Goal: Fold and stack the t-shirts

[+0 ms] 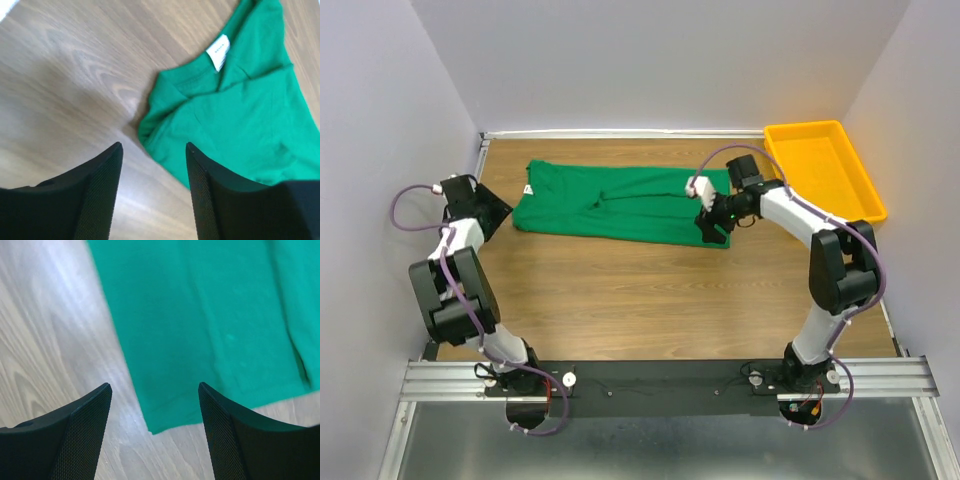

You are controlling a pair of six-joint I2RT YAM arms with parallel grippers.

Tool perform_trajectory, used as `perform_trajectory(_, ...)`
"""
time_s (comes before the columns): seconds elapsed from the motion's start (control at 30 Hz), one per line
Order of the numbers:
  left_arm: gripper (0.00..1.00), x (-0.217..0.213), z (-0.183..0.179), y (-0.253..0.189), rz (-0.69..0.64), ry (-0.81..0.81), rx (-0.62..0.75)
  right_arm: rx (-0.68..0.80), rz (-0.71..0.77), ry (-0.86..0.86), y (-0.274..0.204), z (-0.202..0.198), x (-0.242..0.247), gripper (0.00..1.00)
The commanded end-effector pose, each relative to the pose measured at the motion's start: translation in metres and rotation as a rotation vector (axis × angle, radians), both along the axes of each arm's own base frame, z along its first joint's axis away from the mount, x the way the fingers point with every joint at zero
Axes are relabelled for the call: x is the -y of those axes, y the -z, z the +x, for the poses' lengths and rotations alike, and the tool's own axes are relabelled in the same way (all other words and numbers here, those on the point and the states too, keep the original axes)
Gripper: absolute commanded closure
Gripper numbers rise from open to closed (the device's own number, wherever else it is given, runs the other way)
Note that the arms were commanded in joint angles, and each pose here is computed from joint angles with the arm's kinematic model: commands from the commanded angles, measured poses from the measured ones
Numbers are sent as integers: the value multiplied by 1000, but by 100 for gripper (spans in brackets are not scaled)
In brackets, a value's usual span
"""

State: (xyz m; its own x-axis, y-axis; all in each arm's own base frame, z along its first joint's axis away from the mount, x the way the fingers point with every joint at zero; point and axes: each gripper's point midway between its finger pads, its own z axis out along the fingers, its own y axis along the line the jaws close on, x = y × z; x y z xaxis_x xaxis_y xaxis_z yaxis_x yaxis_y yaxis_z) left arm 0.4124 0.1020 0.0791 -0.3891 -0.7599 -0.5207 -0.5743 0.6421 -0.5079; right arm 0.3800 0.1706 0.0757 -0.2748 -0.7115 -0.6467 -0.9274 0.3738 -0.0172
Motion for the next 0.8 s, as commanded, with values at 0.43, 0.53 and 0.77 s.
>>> perform_trajectory(0.43,20,35,-84,-117,126,41,350,229,-411,-63,55,-18,8,47)
perform_trajectory(0.53,19,39,-87,-113,114,54,343,227,-440,-62,62,-21,15,61)
perform_trajectory(0.77,19,46,-89,-102,98,95,323,148,-401,-158,75,-63,16,85)
